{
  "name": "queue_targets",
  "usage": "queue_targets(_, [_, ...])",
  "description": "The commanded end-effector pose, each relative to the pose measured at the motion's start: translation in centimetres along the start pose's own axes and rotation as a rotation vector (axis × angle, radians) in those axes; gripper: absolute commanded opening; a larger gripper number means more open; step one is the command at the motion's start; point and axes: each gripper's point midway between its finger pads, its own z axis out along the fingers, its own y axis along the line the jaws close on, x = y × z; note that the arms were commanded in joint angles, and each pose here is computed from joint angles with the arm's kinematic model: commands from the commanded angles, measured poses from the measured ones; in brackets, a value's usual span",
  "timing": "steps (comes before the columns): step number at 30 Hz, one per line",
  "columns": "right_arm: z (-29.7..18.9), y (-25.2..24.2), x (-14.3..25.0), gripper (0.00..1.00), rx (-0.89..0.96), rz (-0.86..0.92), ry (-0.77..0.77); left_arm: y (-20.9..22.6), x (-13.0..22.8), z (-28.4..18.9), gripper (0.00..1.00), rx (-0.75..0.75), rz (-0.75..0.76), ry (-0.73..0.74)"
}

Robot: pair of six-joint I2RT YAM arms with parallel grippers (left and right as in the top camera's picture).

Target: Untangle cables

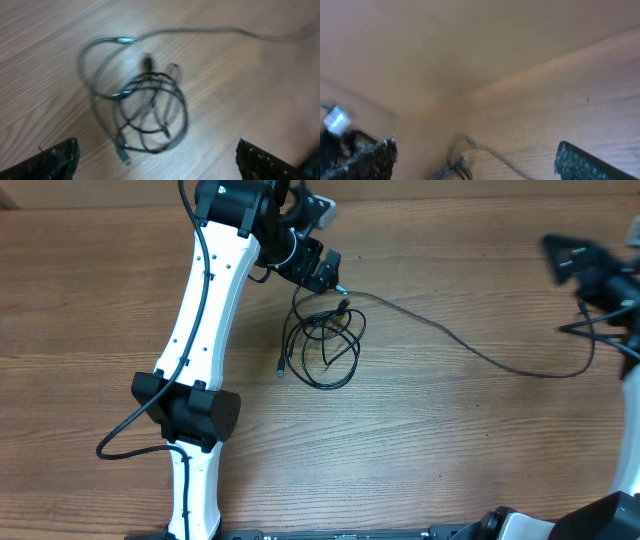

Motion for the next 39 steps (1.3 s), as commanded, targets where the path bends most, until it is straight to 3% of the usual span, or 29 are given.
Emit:
queue_targets(1, [3.9, -1.0, 3.1, 1.00, 0.101, -0.302, 0.128, 4.7, 0.2, -0.5, 1.00, -0.275, -0.327, -0.028])
queue_targets(9, [10.3, -3.7, 11.6, 0.99, 0.237, -0.639, 0.451, 5.2, -0.3, -0.6, 0.99, -0.300, -0.379, -0.058])
queue_targets(12, [11.8, -4.8, 14.4, 0.88, 0.193, -0.718, 0.546, 5.2, -0.3, -0.6, 1.00, -0.300, -0.379, -0.058])
queue_targets(16, [12.9, -6.5, 17.2, 0.77, 0.176, -0.687, 0.628, 5.2, -0.3, -0.6, 1.00, -0.300, -0.379, -0.058])
queue_targets(25, [13.1, -8.3, 20.7, 0.75, 0.155, -0.654, 0.736, 5.2, -0.3, -0.6, 1.00, -0.300, -0.379, -0.058])
queue_targets(29, [13.2, -9.3, 22.4, 0.67, 0.151, -0.624, 0.785, 5.2, -0.3, -0.6, 1.00, -0.300, -0.379, -0.058])
queue_targets(34, [13.6, -10.0, 23.6, 0.65, 0.147, -0.612, 0.810, 5.2, -0.3, -0.6, 1.00, -0.300, -0.379, -0.058])
queue_targets(39, [13.9, -10.5, 24.2, 0.46, 0.146, -0.605, 0.821, 5.2, -0.3, -0.6, 0.99, -0.300, -0.379, -0.058])
